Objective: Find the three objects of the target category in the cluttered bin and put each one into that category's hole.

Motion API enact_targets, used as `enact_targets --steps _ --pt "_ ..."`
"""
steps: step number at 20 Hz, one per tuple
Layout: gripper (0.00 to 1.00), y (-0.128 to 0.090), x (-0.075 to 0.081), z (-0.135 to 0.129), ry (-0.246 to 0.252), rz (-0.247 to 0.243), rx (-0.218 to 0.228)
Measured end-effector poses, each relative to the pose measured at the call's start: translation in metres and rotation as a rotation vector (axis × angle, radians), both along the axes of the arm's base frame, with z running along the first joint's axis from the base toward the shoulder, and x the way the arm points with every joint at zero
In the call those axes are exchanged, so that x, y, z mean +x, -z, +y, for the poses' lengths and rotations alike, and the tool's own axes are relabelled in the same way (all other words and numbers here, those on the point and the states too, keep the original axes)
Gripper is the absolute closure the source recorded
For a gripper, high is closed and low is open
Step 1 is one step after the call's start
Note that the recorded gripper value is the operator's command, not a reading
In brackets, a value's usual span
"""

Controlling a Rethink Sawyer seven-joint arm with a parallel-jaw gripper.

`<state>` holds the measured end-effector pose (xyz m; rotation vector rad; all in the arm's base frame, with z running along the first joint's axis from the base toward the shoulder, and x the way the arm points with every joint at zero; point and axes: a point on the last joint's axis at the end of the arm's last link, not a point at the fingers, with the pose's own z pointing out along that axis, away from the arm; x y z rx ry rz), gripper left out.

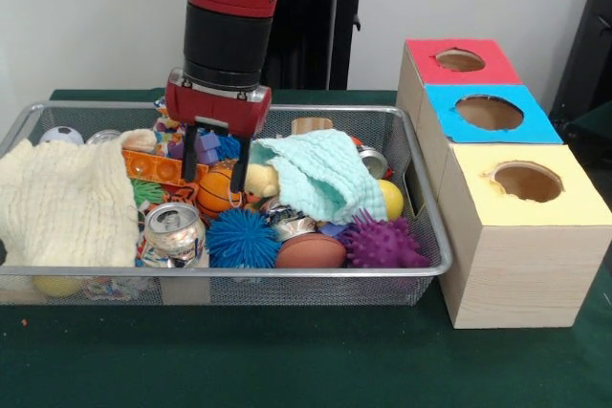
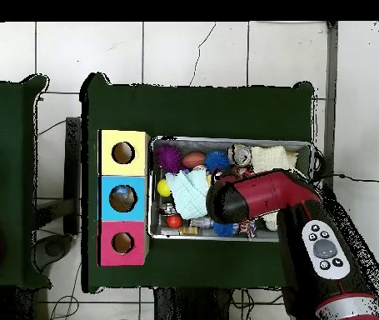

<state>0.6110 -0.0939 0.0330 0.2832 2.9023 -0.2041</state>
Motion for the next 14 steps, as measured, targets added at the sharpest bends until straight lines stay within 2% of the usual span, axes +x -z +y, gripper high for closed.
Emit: enact_targets --steps 7,11,14 --pt "0.0 -0.006 0.005 -0.022 0.052 -0.022 0.029" --pt "0.0 -0.002 0.0 -0.057 0.115 -0.028 0.056" --pt "0.0 0.001 -0.002 -0.066 0.134 -0.027 0.066"
